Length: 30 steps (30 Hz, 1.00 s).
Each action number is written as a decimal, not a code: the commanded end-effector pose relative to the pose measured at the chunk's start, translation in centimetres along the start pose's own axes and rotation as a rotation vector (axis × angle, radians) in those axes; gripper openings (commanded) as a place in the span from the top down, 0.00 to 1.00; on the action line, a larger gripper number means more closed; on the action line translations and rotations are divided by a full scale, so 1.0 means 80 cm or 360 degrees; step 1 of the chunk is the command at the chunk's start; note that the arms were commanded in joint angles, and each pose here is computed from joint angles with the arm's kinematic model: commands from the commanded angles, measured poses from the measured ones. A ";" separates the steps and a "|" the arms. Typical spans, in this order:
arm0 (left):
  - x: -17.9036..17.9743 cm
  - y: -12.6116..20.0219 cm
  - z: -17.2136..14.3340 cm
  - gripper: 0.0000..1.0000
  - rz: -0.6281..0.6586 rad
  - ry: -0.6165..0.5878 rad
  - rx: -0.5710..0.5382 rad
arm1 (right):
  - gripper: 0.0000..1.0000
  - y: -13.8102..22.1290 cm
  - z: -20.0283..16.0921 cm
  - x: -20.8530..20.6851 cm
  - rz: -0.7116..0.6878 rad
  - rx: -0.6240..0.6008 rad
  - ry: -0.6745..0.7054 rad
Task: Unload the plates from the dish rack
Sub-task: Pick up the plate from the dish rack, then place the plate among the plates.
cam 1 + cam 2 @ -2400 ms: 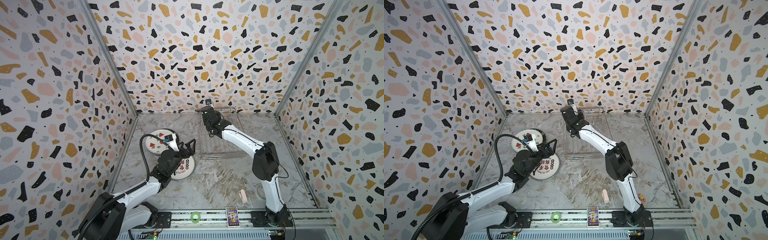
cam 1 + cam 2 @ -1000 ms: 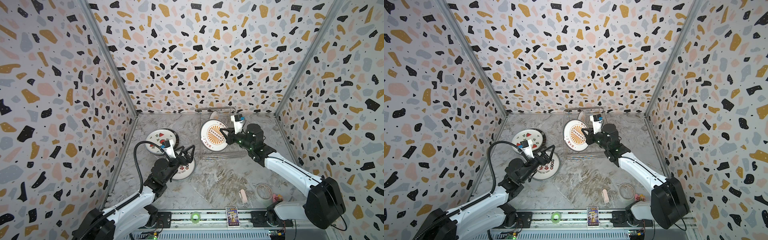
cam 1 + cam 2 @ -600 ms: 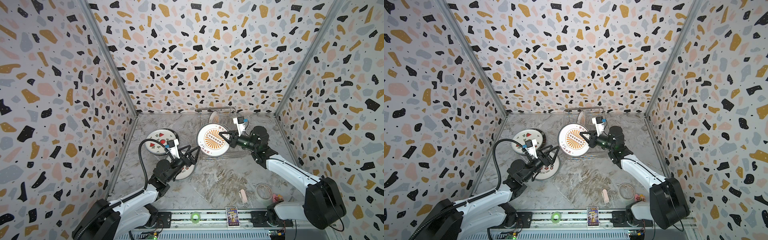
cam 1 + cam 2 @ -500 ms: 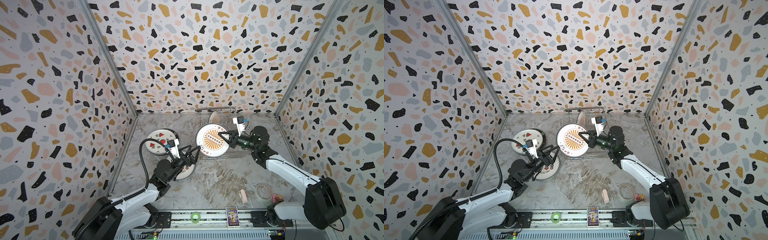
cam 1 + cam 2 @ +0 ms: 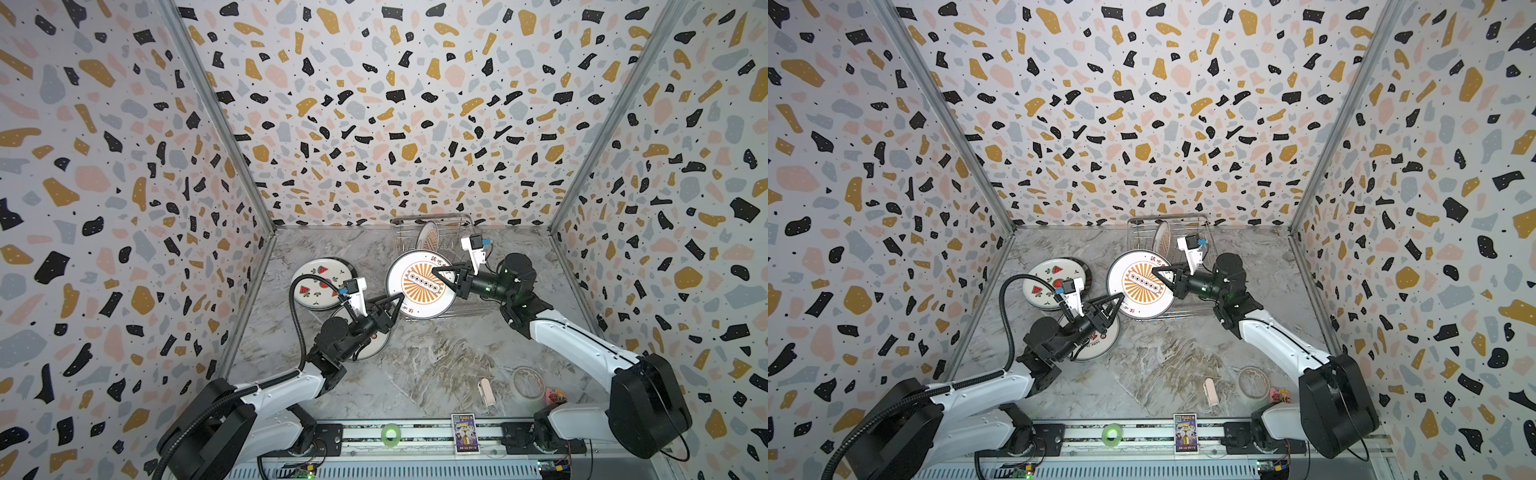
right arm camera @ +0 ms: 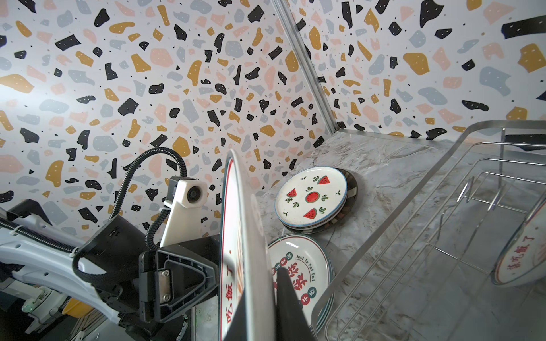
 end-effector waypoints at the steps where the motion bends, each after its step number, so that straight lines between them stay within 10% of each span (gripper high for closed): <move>1: -0.029 -0.003 0.017 0.70 -0.0157 -0.0005 -0.0074 | 0.93 0.001 0.021 0.016 0.0044 -0.0069 0.0097; 17: -0.014 0.000 0.013 1.00 -0.0034 0.0069 -0.0045 | 0.88 -0.015 0.011 0.012 0.0029 -0.0015 0.0113; 24: -0.004 0.012 0.022 1.00 0.0083 0.0075 -0.0120 | 0.42 -0.009 0.014 0.013 -0.0027 -0.0046 0.0139; 30: -0.006 0.027 0.032 1.00 0.0072 0.0144 -0.0183 | 0.29 -0.002 0.016 0.000 -0.0181 -0.0062 0.0134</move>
Point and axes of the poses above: each gripper's point midway between its finger pads, its own y axis back along the fingers, its own x axis along the line the jaws close on, z = x × y, the point moved 3 cm from there along y, back along the fingers, and after that the axes turned 5 degrees about y, right-handed, at the moved point
